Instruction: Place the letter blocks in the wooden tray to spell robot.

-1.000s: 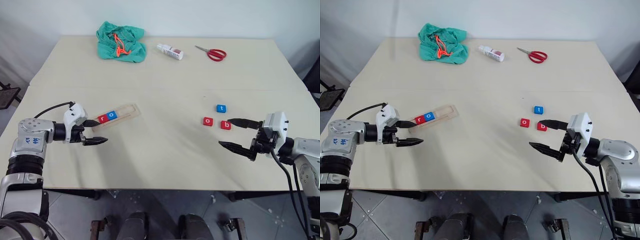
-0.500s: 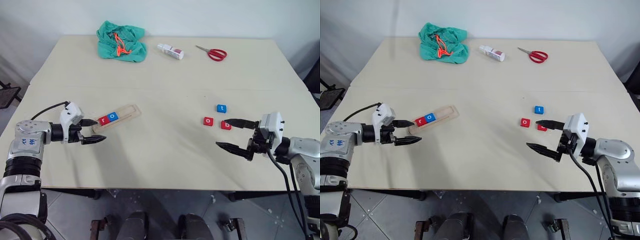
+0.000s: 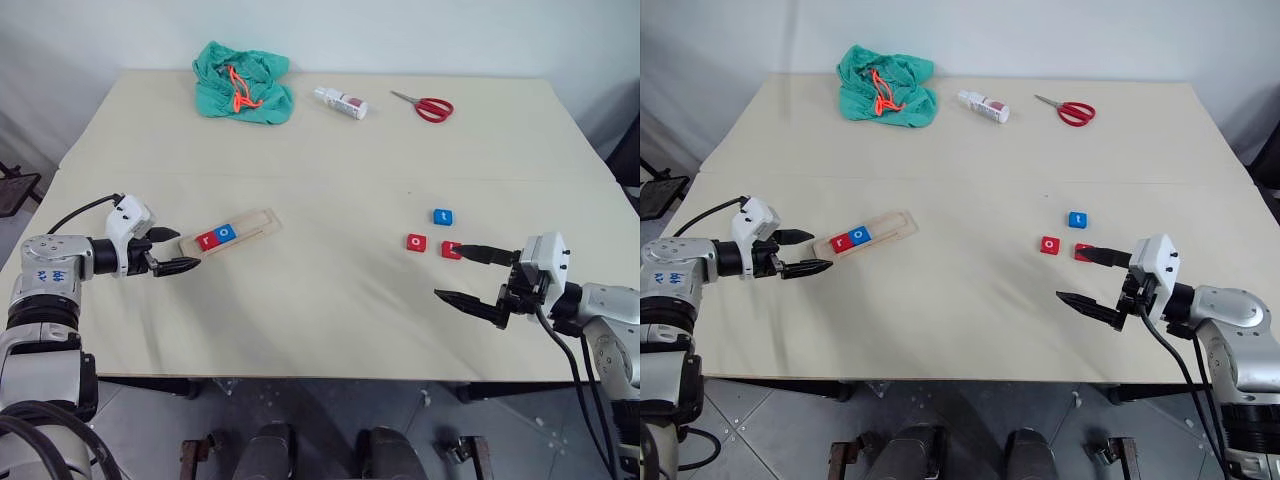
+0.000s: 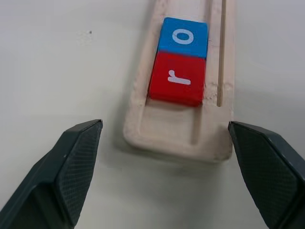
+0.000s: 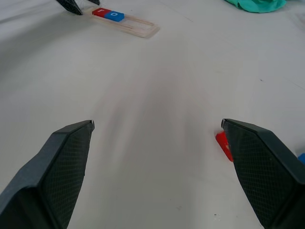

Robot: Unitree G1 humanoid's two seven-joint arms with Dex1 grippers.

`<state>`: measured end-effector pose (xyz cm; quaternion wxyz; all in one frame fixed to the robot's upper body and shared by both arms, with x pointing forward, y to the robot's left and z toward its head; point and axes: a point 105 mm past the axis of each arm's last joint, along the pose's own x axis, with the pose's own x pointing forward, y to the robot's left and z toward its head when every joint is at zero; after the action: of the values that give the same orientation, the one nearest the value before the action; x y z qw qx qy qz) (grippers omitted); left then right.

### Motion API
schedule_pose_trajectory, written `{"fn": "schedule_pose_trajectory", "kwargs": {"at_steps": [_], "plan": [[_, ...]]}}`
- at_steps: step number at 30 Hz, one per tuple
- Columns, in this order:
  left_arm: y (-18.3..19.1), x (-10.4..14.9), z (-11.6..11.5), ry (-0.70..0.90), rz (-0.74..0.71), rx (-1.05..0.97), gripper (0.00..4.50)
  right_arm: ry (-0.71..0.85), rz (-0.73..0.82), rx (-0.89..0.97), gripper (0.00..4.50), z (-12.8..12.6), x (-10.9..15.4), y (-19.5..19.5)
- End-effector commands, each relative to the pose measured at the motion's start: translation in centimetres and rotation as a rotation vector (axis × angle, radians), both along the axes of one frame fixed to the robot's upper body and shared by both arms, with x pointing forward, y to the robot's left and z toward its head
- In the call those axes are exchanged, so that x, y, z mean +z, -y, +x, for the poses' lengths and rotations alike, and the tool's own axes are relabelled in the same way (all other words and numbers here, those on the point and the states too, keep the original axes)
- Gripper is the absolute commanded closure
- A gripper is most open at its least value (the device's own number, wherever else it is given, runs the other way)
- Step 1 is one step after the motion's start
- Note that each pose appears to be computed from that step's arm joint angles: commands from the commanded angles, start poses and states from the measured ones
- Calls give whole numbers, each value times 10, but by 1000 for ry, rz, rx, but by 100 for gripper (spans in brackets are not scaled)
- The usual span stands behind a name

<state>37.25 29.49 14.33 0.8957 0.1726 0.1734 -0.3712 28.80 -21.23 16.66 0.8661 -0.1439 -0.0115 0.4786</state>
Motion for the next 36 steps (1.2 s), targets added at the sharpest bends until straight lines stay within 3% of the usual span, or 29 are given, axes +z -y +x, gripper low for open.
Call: {"fn": "schedule_pose_trajectory", "kwargs": {"at_steps": [1,13,35,36], "plan": [[1,-2,0,-7,10,-10,0,65,-3,-7,2,-5,15,3],[6,-28,-8,-116,83,-83,0,68,-9,-17,2,-6,17,5],[4,-34,-1,-128,134,-20,0,74,-15,-13,2,-4,19,4],[3,-35,-1,-139,129,-7,20,74,-15,-13,0,-4,19,4]]}}
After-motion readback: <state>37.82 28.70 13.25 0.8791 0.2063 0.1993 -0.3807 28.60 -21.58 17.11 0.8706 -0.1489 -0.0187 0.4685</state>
